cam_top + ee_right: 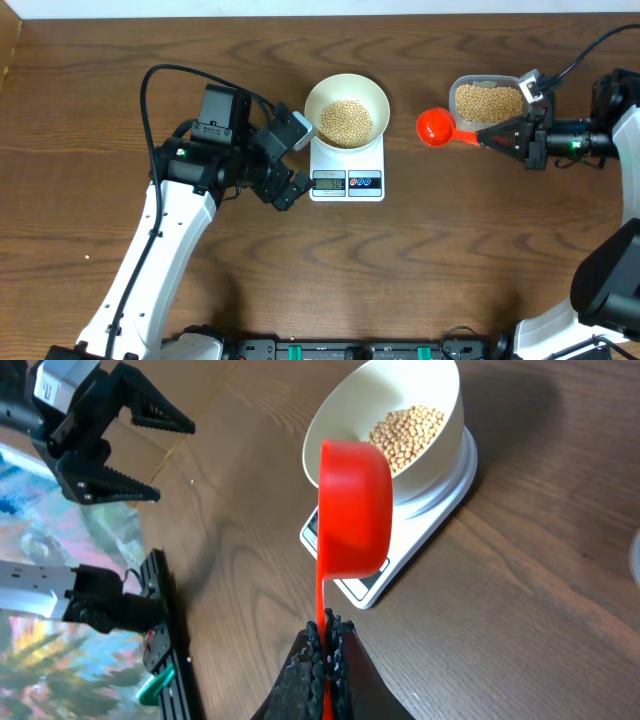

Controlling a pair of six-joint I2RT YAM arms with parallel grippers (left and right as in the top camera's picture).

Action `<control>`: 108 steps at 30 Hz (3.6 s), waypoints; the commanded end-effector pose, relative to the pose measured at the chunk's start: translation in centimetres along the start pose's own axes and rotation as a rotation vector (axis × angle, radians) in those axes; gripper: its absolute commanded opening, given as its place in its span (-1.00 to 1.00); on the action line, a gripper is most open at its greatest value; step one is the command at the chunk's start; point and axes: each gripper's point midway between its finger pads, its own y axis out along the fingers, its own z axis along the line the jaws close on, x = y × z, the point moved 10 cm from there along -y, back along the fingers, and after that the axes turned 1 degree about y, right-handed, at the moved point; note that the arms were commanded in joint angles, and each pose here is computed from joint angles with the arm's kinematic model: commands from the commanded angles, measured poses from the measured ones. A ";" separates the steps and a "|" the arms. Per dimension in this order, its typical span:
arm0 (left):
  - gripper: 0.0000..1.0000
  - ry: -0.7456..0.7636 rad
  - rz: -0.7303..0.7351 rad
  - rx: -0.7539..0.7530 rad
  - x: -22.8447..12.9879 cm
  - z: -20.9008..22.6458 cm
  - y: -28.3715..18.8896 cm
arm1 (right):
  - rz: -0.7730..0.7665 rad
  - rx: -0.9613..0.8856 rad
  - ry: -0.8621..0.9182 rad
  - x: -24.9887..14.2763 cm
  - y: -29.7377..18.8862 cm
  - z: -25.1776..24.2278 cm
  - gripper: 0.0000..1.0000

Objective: Scoop item into bowl and weigh 50g on scale
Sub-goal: 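Carry the scoop with the right gripper back toward the tub, then lower the scoop into the soybean tub with the right gripper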

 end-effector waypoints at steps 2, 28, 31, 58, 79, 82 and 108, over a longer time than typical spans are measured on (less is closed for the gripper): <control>0.89 0.003 -0.019 0.012 0.5 -0.1 -0.7 | -0.014 -0.020 -0.051 0.2 -0.8 0.4 -0.98; 0.89 0.003 -0.019 0.012 0.5 -0.1 -0.7 | -0.097 -0.173 0.043 -2.0 -6.5 -1.6 -0.98; 0.89 0.003 -0.019 0.012 0.5 -0.1 -0.7 | -0.119 -0.194 0.063 -2.4 -7.4 -1.8 -0.98; 0.89 0.003 -0.019 0.012 0.5 -0.1 -0.7 | -0.221 -0.329 0.107 -1.9 -10.1 -4.3 -0.97; 0.89 0.003 -0.019 0.012 0.5 -0.1 -0.7 | -0.089 -0.586 0.045 4.3 -3.4 -5.9 -0.97; 0.89 0.003 -0.019 0.012 0.5 -0.1 -0.7 | -0.037 -0.673 0.012 5.0 -2.2 -5.4 -0.97; 0.89 0.003 -0.019 0.012 0.5 -0.1 -0.7 | 0.252 -1.076 -0.087 5.9 1.8 -2.4 -0.98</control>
